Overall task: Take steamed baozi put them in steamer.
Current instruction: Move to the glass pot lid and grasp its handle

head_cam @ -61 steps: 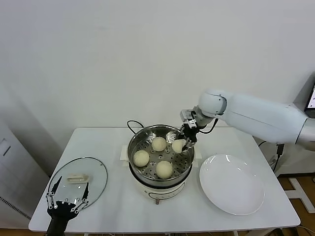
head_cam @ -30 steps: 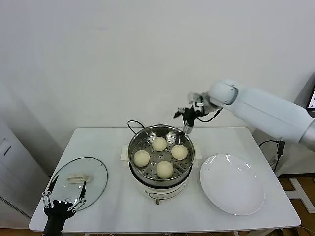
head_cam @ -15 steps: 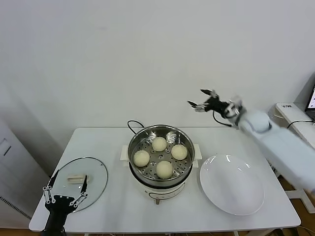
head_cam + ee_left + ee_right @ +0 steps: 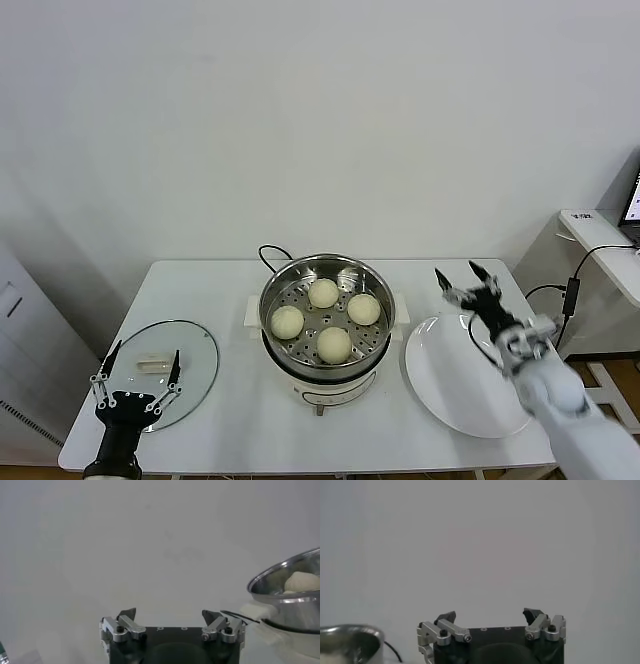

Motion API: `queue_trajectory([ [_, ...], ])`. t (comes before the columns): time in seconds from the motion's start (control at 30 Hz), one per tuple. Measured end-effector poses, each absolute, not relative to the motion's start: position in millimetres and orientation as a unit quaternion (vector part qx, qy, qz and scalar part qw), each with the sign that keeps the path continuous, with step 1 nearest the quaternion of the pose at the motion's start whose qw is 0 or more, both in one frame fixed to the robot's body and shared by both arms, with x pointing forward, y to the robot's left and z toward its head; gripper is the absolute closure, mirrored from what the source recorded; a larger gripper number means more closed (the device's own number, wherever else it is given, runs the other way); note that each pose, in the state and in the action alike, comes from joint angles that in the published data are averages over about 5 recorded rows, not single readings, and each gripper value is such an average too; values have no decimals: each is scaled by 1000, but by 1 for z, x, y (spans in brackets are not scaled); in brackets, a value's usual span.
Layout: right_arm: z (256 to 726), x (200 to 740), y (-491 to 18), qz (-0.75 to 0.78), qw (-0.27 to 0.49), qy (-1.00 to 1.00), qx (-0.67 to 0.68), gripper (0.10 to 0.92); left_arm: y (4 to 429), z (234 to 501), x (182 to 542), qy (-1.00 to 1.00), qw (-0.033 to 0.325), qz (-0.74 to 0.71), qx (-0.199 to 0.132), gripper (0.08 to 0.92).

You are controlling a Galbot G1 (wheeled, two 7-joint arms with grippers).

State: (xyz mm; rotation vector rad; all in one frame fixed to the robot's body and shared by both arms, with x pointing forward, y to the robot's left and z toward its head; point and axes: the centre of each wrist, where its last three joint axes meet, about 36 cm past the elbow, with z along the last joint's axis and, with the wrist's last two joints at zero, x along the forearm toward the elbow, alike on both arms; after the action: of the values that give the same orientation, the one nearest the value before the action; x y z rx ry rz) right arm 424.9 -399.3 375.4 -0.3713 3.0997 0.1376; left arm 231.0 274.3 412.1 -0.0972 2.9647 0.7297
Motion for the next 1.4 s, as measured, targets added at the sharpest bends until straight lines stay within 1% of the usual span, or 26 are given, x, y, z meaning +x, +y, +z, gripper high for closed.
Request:
queue_trajectory([
  [0.13, 361, 375, -396, 53, 3, 993, -104, 200, 278, 408, 233, 968, 39, 246, -36, 177],
  [0.27, 352, 332, -392, 57, -7, 994, -91, 200, 289, 403, 237, 959, 39, 278, -26, 177],
  [0.5, 347, 286, -392, 52, -23, 996, -69, 200, 320, 386, 245, 929, 42, 368, -7, 177],
  [0.63, 347, 270, -393, 47, -32, 997, -60, 200, 342, 369, 249, 898, 39, 439, 7, 177],
  [0.8, 344, 255, -392, 45, -42, 997, -52, 200, 373, 345, 254, 849, 25, 528, 32, 177],
  [1.03, 341, 241, -389, 44, -48, 997, -40, 200, 405, 323, 269, 783, 5, 619, 65, 177],
  [1.17, 341, 235, -387, 43, -48, 997, -33, 200, 414, 314, 281, 761, -2, 645, 73, 177],
  [1.4, 345, 227, -386, 42, -47, 998, -24, 200, 419, 302, 305, 736, -9, 672, 78, 177],
])
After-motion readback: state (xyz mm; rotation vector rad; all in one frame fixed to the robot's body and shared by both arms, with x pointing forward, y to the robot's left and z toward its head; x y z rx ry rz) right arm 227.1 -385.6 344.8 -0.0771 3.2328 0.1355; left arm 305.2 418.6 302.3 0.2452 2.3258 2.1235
